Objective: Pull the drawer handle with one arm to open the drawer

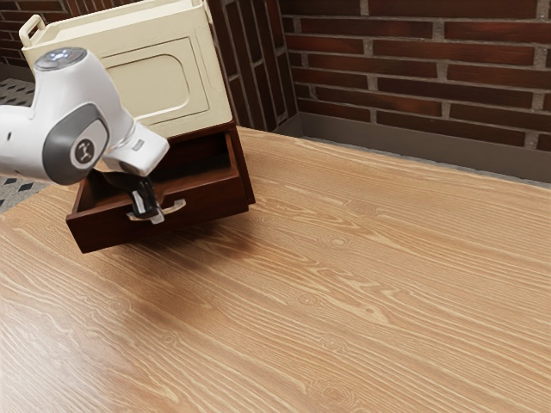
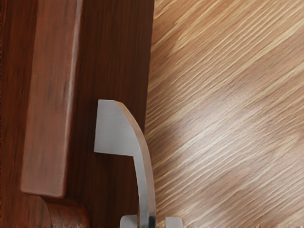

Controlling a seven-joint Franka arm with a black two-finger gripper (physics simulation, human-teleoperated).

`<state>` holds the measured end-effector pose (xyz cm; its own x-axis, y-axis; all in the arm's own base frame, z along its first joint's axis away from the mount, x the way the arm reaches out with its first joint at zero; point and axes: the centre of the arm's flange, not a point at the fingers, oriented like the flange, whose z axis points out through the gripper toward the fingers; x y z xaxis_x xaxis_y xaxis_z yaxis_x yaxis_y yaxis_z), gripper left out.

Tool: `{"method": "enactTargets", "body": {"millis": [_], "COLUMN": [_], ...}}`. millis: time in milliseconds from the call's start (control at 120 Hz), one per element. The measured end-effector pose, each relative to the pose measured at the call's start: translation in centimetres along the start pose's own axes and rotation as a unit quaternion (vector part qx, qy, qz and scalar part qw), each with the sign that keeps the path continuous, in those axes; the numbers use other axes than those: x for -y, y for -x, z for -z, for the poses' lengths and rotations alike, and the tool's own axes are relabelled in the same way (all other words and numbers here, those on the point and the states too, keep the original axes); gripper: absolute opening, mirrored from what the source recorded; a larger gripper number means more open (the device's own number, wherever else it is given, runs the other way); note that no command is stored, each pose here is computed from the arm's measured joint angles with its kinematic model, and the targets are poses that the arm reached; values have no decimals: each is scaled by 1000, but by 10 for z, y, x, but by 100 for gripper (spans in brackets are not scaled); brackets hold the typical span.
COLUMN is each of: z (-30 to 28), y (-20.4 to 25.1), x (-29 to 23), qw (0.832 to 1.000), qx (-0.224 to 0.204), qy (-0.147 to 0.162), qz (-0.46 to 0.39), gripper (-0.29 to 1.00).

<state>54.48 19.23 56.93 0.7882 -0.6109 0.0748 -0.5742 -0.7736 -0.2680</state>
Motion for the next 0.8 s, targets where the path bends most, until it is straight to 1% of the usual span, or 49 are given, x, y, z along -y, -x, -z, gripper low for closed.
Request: {"method": "enactTargets", "body": {"millis": [392, 592, 717, 800], "z": [3, 14, 27, 37], "y": [6, -4, -13, -10], "x": [-2, -12, -22, -17], "qw": [1000, 1000, 1000, 1000], "qx": [4, -4, -11, -13], "qy": [-8, -12, -14, -15], "qz": [9, 0, -12, -5], "gripper": [-7, 11, 32, 45]}}
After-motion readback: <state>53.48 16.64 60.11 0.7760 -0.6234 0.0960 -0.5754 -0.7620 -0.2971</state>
